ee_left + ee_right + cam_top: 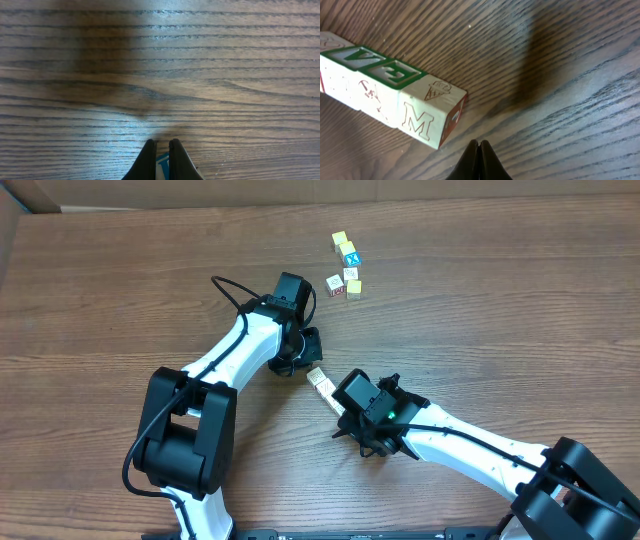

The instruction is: Flip 4 blocks

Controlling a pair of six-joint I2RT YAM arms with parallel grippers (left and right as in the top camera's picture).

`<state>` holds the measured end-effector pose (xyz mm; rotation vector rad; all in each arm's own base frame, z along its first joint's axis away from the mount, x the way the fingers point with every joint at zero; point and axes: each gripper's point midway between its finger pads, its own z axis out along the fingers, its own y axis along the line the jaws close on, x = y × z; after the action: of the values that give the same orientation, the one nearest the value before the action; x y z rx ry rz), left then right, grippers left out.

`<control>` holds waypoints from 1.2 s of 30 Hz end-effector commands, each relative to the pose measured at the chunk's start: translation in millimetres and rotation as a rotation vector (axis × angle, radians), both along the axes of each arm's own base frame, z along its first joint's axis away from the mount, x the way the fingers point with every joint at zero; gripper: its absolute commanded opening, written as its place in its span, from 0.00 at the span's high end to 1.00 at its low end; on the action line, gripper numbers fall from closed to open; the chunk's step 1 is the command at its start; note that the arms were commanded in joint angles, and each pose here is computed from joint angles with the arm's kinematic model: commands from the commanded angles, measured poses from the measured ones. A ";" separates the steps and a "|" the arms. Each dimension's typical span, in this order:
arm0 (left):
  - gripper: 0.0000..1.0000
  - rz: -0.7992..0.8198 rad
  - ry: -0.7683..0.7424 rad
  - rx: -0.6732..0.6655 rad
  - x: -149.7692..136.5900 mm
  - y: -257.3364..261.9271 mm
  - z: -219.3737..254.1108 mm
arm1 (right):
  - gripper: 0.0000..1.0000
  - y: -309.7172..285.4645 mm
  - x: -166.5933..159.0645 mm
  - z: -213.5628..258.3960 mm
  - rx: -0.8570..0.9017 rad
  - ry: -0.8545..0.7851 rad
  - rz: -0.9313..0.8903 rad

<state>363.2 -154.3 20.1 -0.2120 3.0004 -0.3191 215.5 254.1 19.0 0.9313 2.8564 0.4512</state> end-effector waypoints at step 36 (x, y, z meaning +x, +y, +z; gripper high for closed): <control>0.96 -0.053 0.006 -0.032 -2.5 -15.6 -2.5 | 0.96 16.7 10.2 -12.2 0.068 0.004 -0.105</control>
<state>359.7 -163.2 20.0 -0.1856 3.0087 -0.3475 229.0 270.3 10.3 1.0463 2.7941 0.5396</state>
